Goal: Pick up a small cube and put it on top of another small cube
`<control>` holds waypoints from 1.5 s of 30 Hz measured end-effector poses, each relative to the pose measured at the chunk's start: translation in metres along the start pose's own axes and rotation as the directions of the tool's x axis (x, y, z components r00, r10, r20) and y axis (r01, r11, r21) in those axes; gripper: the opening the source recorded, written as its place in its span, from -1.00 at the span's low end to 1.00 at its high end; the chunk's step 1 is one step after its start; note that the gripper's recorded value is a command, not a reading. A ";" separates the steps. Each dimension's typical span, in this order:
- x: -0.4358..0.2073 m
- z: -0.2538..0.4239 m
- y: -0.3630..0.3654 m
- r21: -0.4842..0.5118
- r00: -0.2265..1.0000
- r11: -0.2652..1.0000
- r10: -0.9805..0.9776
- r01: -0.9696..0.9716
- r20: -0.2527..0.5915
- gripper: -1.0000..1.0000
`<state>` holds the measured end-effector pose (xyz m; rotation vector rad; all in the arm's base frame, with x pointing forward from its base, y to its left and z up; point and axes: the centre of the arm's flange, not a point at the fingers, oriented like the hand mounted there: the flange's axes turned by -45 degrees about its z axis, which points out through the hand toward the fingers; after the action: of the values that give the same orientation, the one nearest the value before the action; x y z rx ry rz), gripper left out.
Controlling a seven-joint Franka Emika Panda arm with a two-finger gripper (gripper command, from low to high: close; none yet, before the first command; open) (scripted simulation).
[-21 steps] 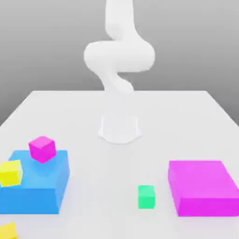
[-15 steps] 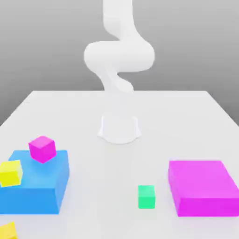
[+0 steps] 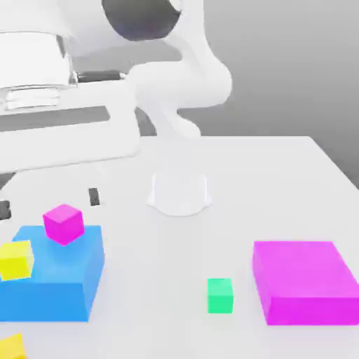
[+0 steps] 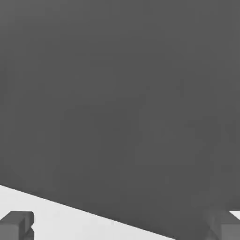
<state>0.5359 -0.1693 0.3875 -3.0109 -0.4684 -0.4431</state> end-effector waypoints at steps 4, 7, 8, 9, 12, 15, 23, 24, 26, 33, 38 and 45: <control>-0.023 0.058 0.027 0.011 0.995 0.998 -0.055 0.054 0.083 0.00; -0.047 0.097 0.048 0.019 0.985 0.996 -0.094 0.093 0.146 0.00; -0.056 0.110 0.055 0.021 0.980 0.994 -0.108 0.106 0.168 0.00; -0.066 0.122 0.061 0.023 0.974 0.993 -0.122 0.120 0.190 0.00; -0.095 0.155 0.080 0.032 0.952 0.986 -0.165 0.162 0.256 0.00; -0.116 0.196 0.089 0.036 0.940 0.982 -0.186 0.184 0.285 0.00; -0.129 0.231 0.090 0.040 0.939 0.982 -0.187 0.184 0.289 -1.00; -0.127 0.226 0.090 0.039 0.939 0.982 -0.188 0.185 0.289 -1.00; -0.119 0.203 0.090 0.039 0.939 0.982 -0.189 0.186 0.289 -1.00; -0.085 0.159 0.001 0.167 0.762 0.806 -0.591 0.568 0.265 -1.00; -0.077 0.149 -0.085 0.265 0.450 0.483 -0.875 0.834 0.178 -1.00; -0.090 0.137 -0.217 0.309 -0.150 -0.149 -0.988 0.940 -0.019 -1.00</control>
<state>0.4248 0.0262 0.2342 -1.6534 -2.6672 0.0329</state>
